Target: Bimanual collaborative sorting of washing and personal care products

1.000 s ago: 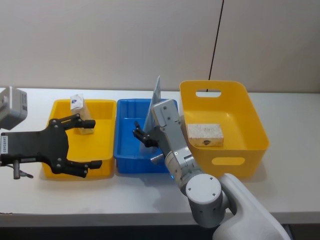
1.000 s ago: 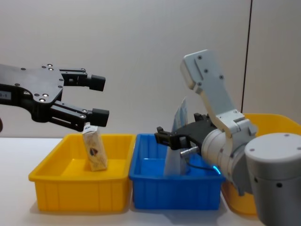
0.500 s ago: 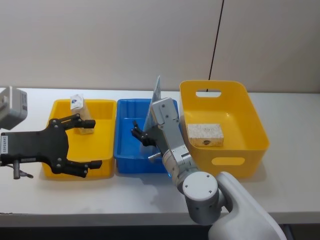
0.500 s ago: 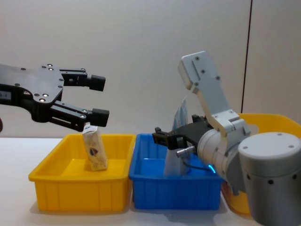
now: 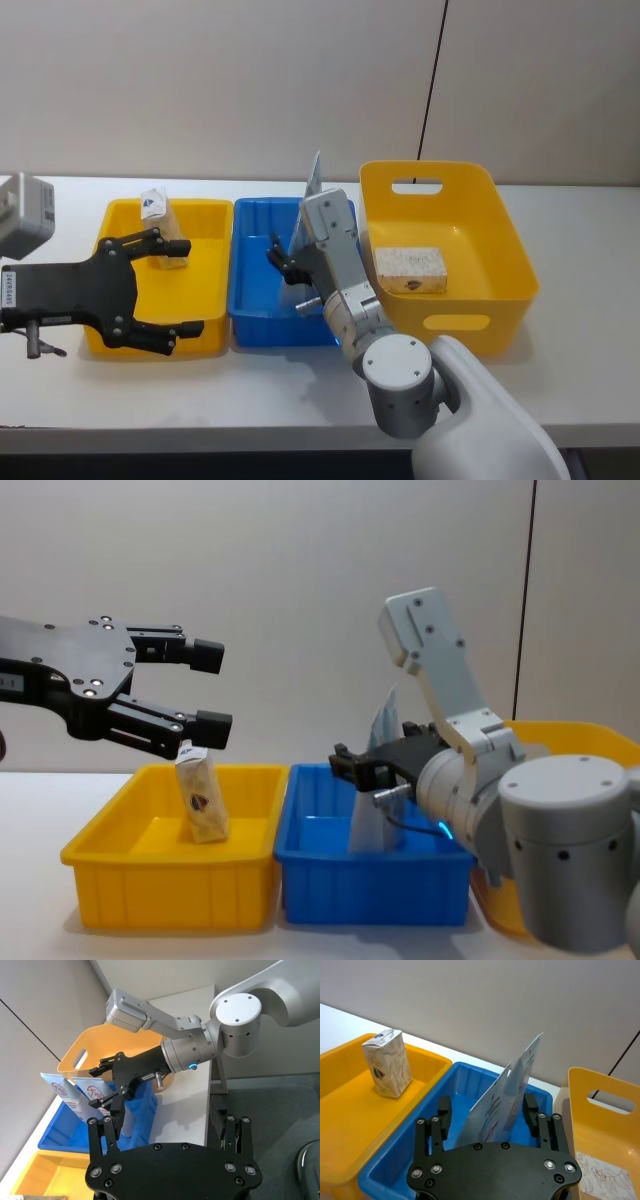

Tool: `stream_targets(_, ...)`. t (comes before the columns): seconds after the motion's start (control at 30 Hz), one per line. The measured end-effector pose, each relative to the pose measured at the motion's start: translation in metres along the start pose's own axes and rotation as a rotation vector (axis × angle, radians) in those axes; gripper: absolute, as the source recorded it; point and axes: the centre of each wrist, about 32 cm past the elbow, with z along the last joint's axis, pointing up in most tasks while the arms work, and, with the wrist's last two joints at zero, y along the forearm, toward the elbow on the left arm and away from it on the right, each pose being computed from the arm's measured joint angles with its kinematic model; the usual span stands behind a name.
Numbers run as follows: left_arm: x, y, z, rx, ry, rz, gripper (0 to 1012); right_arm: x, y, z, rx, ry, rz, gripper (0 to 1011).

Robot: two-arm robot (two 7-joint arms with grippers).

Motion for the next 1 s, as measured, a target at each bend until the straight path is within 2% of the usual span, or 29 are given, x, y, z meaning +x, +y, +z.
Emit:
stream_targets(0.17,0.0,0.0,0.0,0.0,0.0,0.0,1002,0.002,0.002,0.001,0.001,0.002,-0.005,750)
stream_targets(0.27,0.0,0.0,0.0,0.0,0.0,0.0,1002,0.003,0.003,0.002,0.002,0.003,-0.007,629)
stream_targets(0.33,0.0,0.0,0.0,0.0,0.0,0.0,1001,0.004,0.004,0.002,0.002,0.003,-0.007,588)
stream_targets(0.37,0.0,0.0,0.0,0.0,0.0,0.0,1001,0.004,0.004,0.002,0.002,0.003,-0.008,528)
stream_targets(0.47,0.0,0.0,0.0,0.0,0.0,0.0,1001,0.005,0.004,0.003,0.002,0.003,-0.009,466)
stream_targets(0.5,0.0,0.0,0.0,0.0,0.0,0.0,1002,0.006,0.005,0.003,0.002,0.003,-0.009,405)
stream_targets(0.57,0.0,0.0,0.0,0.0,0.0,0.0,1001,0.007,0.005,0.004,0.002,0.003,-0.009,360)
stream_targets(0.6,0.0,0.0,0.0,0.0,0.0,0.0,1001,0.007,0.005,0.004,0.002,0.003,-0.01,294)
stream_targets(0.67,0.0,0.0,0.0,0.0,0.0,0.0,1002,0.008,0.005,0.005,0.002,0.003,-0.01,257)
stream_targets(0.73,0.0,0.0,0.0,0.0,0.0,0.0,1002,0.009,0.005,0.005,0.002,0.002,-0.012,175)
stream_targets(0.8,0.0,0.0,0.0,0.0,0.0,0.0,1001,0.01,0.005,0.006,0.003,0.002,-0.011,145)
stream_targets(0.9,0.0,0.0,0.0,0.0,0.0,0.0,1001,0.012,0.005,0.007,0.004,-0.003,-0.013,42)
stream_targets(1.0,0.0,0.0,0.0,0.0,0.0,0.0,1001,0.013,0.004,0.007,0.002,-0.007,-0.013,4)
